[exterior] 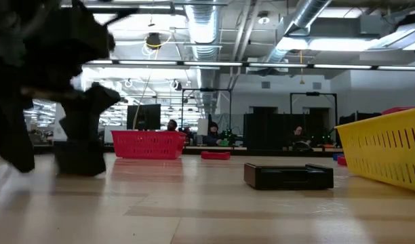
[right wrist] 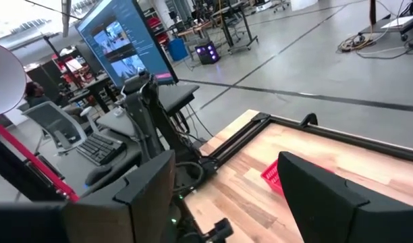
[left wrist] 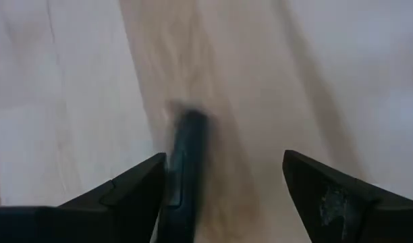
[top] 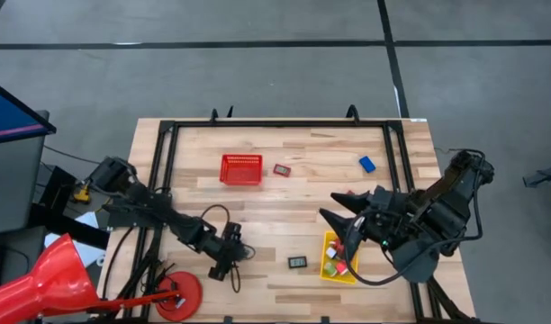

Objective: Pick & Place Office items
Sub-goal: Put the left black digital clock in the red basket

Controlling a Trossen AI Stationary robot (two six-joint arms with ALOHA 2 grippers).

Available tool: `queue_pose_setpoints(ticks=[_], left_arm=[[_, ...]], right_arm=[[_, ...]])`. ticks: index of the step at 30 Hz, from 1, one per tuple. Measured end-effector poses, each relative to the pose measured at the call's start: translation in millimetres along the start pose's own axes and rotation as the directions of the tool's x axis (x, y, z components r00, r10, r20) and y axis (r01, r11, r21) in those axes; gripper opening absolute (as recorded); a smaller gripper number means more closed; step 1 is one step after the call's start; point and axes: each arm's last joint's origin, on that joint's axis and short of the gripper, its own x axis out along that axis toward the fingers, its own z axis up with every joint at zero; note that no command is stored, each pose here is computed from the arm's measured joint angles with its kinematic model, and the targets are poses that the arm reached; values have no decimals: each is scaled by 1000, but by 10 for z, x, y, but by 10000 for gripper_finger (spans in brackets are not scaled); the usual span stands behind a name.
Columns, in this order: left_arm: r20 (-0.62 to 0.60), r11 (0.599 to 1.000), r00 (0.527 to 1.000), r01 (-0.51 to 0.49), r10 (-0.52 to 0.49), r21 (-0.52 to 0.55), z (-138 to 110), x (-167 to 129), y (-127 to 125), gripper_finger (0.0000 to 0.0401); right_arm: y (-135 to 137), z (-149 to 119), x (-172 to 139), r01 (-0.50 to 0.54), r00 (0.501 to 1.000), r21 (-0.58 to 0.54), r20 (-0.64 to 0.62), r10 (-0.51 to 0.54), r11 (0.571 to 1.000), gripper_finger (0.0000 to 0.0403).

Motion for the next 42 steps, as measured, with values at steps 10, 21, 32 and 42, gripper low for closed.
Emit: queue_pose_setpoints(ticks=[10,21,32,42], left_arm=[[12,998,998,-58,59,-26,36,79,198,276],[45,990,995,-79,85,-121,90,96,365,125],[243,889,936,-128,254,-439,328,-40,806,49],[222,442,671,-174,707,-880,240,-970,1943,43]], right_arm=[[12,8,-1,-5,1000,18,3,5,1000,256],[10,6,-1,-4,1000,14,2,4,1000,256],[7,3,2,-2,1000,9,2,2,1000,256],[-1,9,19,9,1000,7,11,-9,1000,256]])
